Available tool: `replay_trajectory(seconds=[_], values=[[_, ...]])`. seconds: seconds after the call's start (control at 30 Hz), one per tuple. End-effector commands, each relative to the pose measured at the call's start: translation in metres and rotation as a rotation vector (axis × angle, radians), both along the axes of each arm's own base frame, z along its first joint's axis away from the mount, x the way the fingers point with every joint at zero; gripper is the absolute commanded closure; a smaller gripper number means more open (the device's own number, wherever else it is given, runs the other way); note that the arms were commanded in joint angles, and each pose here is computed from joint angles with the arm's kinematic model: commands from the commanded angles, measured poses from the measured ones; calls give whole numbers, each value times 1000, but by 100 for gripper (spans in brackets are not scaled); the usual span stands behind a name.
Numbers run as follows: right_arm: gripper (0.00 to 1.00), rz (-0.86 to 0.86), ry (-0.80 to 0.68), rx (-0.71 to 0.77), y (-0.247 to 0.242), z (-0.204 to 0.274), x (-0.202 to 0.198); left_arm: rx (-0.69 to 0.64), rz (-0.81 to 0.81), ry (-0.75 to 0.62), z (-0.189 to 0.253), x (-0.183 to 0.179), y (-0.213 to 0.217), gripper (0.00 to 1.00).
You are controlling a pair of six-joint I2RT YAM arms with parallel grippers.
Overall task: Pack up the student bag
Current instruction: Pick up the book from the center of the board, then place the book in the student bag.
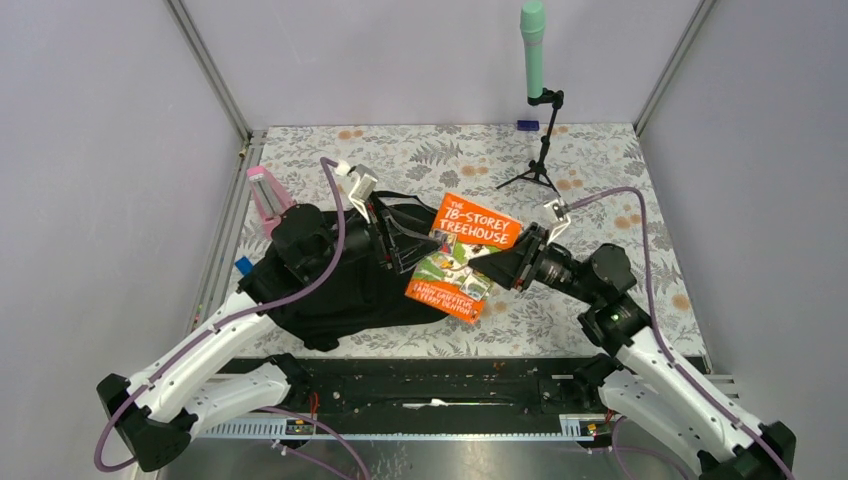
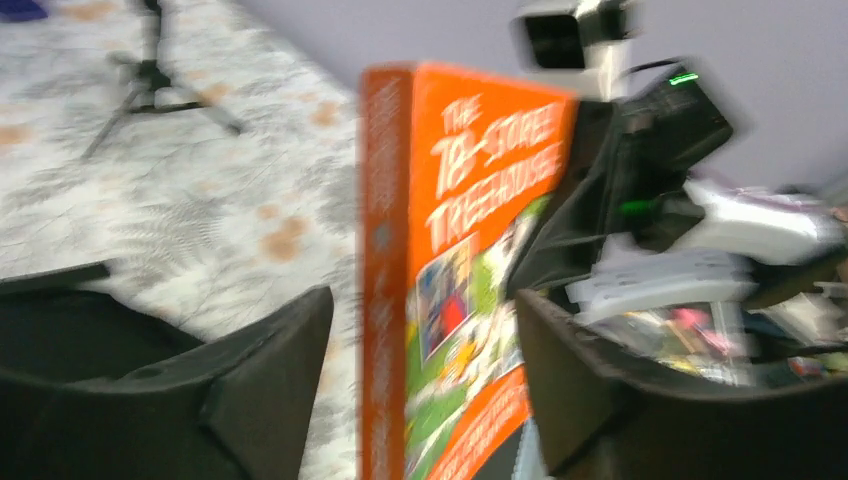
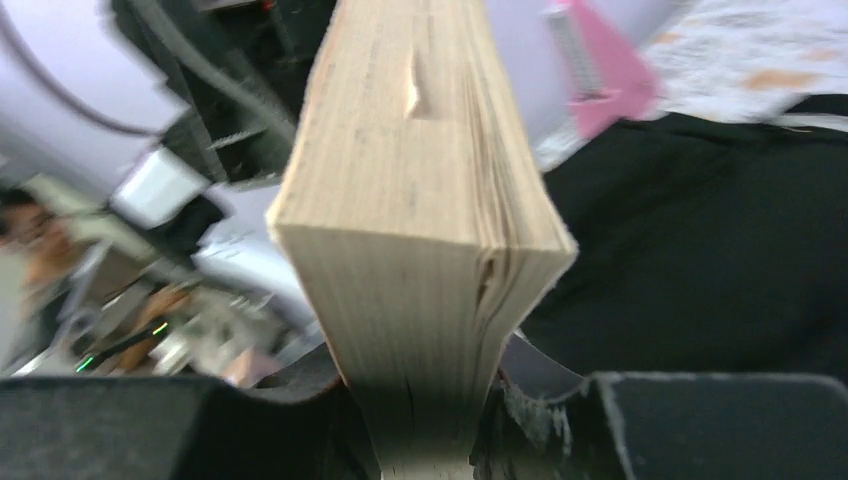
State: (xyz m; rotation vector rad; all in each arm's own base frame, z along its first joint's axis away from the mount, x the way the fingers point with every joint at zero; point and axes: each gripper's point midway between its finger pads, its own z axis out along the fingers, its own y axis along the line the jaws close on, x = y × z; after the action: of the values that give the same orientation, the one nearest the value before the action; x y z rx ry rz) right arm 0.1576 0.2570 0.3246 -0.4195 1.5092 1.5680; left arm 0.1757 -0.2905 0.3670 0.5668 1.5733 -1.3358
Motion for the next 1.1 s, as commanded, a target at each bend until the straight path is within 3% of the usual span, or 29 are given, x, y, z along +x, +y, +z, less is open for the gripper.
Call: replay_trajectory(seconds=[0.0, 0.1, 0.27, 0.5, 0.77, 0.83, 1.07], values=[[100, -422, 25, -167, -47, -11, 48, 252, 251, -28, -47, 42, 30, 21], [100, -616, 87, -346, -83, -38, 61, 429, 371, 35, -94, 58, 49, 14], [100, -816, 207, -548, -130, -77, 73, 629, 400, 119, -150, 56, 44, 12], [100, -860, 304, -552, -149, -104, 71, 734, 349, 194, -198, 44, 13, 5], [100, -835, 321, -522, -146, -113, 62, 855, 414, 218, -230, 60, 8, 6], [100, -833, 327, -520, -146, -114, 61, 869, 406, 213, -234, 62, 4, 10], [100, -811, 346, -522, -141, -116, 62, 918, 415, 206, -248, 70, -1, 45]])
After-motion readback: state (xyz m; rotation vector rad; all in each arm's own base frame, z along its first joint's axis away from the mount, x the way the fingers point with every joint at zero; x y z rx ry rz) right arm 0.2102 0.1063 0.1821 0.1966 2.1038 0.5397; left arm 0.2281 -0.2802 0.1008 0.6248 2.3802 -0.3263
